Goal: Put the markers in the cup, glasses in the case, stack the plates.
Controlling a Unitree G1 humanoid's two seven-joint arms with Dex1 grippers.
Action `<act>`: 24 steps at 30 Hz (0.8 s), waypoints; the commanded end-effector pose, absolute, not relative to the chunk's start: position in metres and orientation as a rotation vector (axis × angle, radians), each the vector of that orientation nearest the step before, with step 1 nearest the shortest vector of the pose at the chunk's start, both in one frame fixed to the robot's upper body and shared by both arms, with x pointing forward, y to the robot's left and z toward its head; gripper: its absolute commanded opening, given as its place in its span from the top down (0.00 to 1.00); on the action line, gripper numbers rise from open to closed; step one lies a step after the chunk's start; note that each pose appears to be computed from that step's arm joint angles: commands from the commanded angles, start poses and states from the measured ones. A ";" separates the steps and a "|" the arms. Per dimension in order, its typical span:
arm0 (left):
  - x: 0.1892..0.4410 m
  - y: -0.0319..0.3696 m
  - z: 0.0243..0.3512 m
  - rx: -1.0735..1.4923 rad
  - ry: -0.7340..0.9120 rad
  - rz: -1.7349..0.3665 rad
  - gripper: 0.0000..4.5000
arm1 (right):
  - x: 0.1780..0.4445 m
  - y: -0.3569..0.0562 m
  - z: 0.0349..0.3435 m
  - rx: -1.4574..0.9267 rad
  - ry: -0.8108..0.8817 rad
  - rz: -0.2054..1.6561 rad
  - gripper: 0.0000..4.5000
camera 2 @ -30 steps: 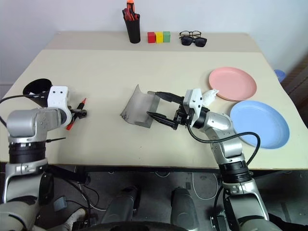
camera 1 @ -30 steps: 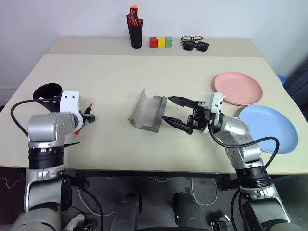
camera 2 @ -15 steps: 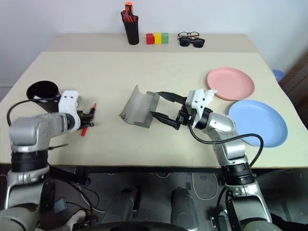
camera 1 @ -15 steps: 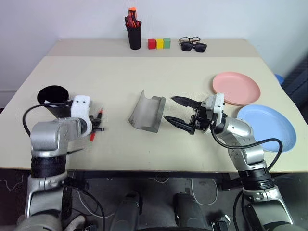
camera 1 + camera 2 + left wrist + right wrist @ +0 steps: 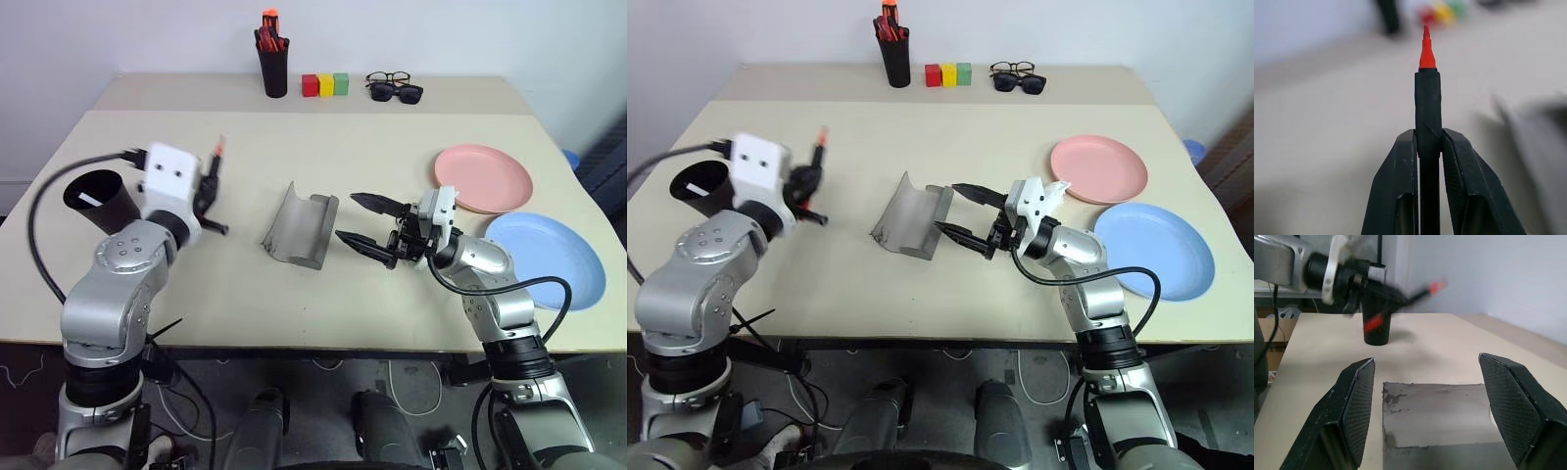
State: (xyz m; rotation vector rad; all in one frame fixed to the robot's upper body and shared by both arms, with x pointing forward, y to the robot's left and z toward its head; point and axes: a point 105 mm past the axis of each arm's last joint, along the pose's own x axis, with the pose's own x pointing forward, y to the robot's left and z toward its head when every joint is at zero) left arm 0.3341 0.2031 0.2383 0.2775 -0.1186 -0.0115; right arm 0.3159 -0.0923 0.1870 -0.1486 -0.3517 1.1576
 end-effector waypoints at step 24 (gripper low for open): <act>0.347 0.325 0.270 0.384 -0.533 0.878 0.84 | 0.317 -0.089 0.199 -0.154 -0.420 1.162 0.23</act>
